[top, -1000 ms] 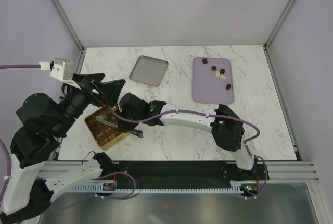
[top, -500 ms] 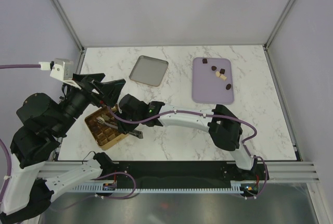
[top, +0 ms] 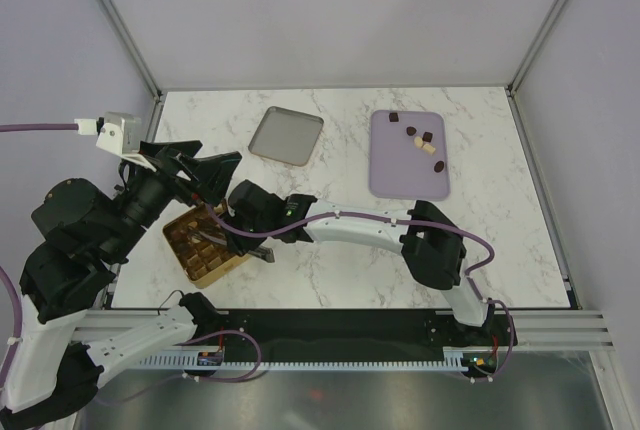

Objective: Pack the chocolate

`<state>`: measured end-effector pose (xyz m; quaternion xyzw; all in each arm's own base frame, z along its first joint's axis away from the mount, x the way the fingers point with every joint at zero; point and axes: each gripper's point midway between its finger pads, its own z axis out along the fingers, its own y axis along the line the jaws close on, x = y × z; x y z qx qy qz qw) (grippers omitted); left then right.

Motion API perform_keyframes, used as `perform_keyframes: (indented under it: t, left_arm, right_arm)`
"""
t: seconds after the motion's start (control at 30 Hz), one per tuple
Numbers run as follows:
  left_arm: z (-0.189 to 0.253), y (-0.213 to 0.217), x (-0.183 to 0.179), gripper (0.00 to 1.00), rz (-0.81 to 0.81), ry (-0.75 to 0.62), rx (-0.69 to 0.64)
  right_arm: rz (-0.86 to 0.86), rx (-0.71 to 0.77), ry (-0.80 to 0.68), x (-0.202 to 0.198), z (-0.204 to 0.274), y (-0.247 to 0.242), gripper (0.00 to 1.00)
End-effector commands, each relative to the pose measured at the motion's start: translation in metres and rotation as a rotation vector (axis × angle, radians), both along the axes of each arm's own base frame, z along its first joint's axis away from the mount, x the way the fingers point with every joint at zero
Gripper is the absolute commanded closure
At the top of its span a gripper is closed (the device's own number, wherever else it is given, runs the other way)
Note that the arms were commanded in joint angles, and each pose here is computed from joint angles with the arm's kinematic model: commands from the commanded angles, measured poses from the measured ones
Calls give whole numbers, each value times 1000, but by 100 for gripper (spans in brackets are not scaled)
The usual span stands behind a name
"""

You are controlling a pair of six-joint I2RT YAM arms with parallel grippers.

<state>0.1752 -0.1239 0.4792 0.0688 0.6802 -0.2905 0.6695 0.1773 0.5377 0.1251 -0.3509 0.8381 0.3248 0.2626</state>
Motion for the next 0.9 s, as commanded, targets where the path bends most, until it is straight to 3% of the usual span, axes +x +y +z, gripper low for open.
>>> perform_keyframes:
  t: [0.0, 0.23, 0.4, 0.67, 0.87]
  left_arm:
    - [6, 1, -1, 0, 2, 1, -25]
    - [-1, -8, 7, 0, -5, 22, 4]
    - [-14, -12, 11, 0, 1, 47, 20]
    - [-13, -19, 8, 0, -41, 49, 16]
    - [-21, -22, 10, 0, -44, 65, 27]
  right_arm:
    - [-17, 99, -90, 10, 55, 5, 53]
    - [-106, 113, -160, 33, 85, -30, 54]
    - [-242, 71, -159, 77, 79, -90, 55]
    - [-567, -30, -178, 149, 66, -242, 56]
    - [-851, -195, -136, 182, 41, -370, 56]
